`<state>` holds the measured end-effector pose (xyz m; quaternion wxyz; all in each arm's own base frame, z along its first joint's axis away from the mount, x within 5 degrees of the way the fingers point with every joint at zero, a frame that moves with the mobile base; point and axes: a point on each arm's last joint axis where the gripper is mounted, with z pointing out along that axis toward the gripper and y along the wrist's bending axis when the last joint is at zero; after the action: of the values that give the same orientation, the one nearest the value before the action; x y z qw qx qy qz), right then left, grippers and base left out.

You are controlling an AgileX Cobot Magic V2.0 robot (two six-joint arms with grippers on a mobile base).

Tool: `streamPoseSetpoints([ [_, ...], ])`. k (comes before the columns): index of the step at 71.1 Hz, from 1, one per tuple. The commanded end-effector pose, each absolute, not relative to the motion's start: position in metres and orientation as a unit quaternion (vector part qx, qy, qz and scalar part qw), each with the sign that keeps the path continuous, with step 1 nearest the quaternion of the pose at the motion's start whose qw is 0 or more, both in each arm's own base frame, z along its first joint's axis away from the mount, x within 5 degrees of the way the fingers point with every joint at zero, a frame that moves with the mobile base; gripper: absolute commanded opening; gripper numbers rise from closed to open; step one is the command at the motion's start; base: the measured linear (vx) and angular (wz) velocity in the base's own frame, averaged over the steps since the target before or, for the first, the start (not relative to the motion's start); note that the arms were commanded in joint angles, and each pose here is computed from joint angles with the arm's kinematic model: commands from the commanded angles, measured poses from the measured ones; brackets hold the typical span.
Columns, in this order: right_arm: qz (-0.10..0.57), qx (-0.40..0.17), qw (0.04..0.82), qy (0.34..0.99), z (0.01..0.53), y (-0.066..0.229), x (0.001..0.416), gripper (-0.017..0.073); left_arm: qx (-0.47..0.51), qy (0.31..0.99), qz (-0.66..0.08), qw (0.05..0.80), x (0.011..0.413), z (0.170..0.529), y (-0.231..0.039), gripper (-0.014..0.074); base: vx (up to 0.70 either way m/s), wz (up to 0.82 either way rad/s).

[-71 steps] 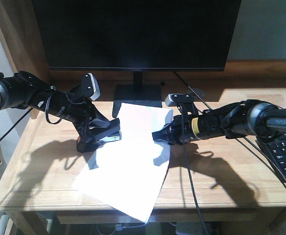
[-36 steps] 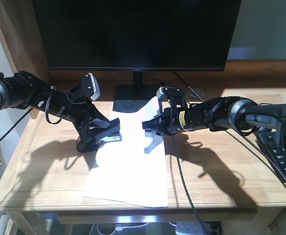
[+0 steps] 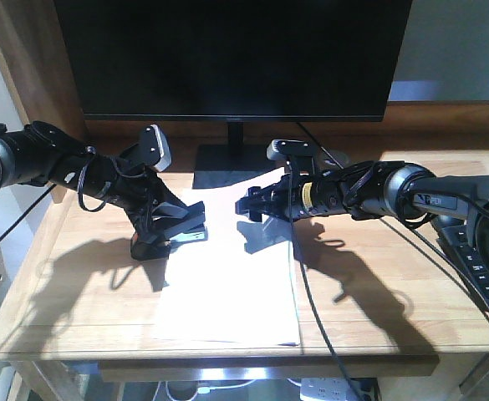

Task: Grab stapler and paper to desk for stapling
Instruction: 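Release the paper and withdraw the right gripper away from the desk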

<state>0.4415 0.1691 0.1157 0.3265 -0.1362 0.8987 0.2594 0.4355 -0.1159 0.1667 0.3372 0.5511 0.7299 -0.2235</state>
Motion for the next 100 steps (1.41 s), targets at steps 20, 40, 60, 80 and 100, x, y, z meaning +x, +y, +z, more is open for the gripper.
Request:
streamPoseSetpoints([
  [20, 0.218, -0.122, 0.440, 0.862, 0.205, 0.138, 0.452, 0.0583, 0.541, 0.716, -0.225, 0.379, 0.436, 0.202, -0.119, -0.0006, 0.00, 0.00],
  [40, 0.152, -0.096, 0.469, 0.865, 0.233, 0.074, 0.421, 0.0580, 0.541, 0.716, -0.225, 0.379, 0.436, 0.202, -0.119, -0.0006, 0.00, 0.00],
  [60, 0.032, -0.097, 0.545, 0.832, 0.292, 0.044, 0.342, 0.0580, 0.541, 0.716, -0.225, 0.379, 0.436, 0.202, -0.119, -0.0006, 0.00, 0.00],
  [80, 0.010, -0.075, 0.638, 0.767, 0.349, 0.028, 0.242, 0.0580, 0.541, 0.716, -0.225, 0.379, 0.436, 0.202, -0.119, -0.0006, 0.00, 0.00],
  [100, 0.003, -0.067, 0.713, 0.698, 0.351, 0.015, 0.139, 0.0580, 0.541, 0.716, -0.225, 0.379, 0.436, 0.202, -0.119, -0.0006, 0.00, 0.00],
])
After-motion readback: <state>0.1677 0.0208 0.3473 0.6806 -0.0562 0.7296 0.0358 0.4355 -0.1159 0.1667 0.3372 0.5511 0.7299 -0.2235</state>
